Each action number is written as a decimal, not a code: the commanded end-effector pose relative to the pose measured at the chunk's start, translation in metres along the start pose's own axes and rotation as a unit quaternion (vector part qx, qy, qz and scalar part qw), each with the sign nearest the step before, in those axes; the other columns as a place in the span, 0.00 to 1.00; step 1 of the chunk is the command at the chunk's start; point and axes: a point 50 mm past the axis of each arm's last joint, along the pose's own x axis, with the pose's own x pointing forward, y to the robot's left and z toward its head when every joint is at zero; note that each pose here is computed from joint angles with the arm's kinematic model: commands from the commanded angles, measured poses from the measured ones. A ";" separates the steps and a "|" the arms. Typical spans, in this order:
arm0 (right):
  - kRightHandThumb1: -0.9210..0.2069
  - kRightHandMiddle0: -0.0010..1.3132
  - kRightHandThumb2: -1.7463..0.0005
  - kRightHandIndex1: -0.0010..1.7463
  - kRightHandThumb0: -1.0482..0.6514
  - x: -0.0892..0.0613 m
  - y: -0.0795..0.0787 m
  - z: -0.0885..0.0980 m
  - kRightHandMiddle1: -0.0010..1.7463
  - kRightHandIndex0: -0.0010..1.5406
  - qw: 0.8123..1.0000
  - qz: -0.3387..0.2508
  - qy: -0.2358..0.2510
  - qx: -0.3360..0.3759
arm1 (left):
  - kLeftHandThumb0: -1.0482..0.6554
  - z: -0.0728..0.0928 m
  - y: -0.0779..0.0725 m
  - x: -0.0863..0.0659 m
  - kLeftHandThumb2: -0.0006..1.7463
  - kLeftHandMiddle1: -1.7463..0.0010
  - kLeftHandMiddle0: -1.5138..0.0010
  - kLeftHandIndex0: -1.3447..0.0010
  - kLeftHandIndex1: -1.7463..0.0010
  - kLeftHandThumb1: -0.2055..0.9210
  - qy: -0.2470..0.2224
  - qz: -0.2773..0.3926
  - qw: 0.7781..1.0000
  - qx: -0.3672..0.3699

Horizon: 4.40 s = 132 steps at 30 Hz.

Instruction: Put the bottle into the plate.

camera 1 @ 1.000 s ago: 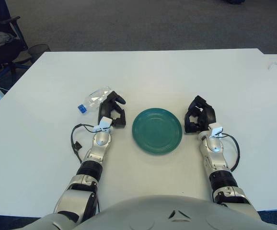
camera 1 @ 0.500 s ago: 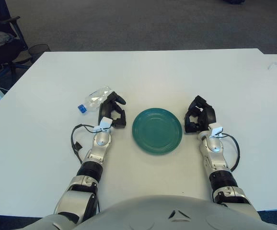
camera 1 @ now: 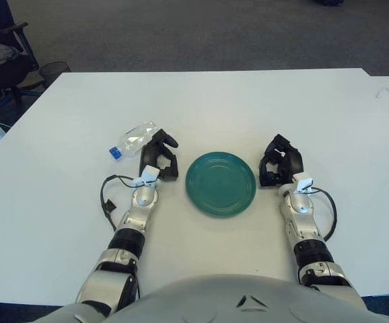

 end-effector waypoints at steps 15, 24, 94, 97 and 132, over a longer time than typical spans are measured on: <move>0.87 0.51 0.01 0.98 0.61 -0.046 -0.001 -0.062 1.00 0.58 0.986 0.004 0.166 0.009 | 0.61 0.109 0.036 0.000 0.95 0.08 0.41 0.52 0.00 0.17 -0.322 0.039 0.943 0.077; 0.87 0.51 0.03 0.92 0.61 -0.044 0.000 -0.063 1.00 0.60 0.985 -0.004 0.175 -0.004 | 0.61 0.141 0.041 0.006 0.93 0.07 0.42 0.54 0.00 0.19 -0.425 0.070 0.899 0.084; 0.87 0.51 0.00 1.00 0.61 -0.035 0.007 -0.069 1.00 0.58 0.982 0.035 0.185 0.019 | 0.00 0.064 0.109 0.094 0.47 1.00 1.00 1.00 1.00 1.00 0.215 -0.264 0.556 0.758; 0.88 0.52 0.00 1.00 0.61 -0.035 0.008 -0.070 0.98 0.58 0.982 0.037 0.186 0.019 | 0.00 0.067 0.109 0.096 0.49 1.00 1.00 1.00 1.00 1.00 0.216 -0.277 0.539 0.765; 0.93 0.65 0.01 1.00 0.61 -0.031 0.010 -0.070 0.85 0.61 0.982 0.038 0.183 0.023 | 0.00 0.087 0.102 0.099 0.54 1.00 1.00 1.00 1.00 1.00 0.203 -0.322 0.554 0.740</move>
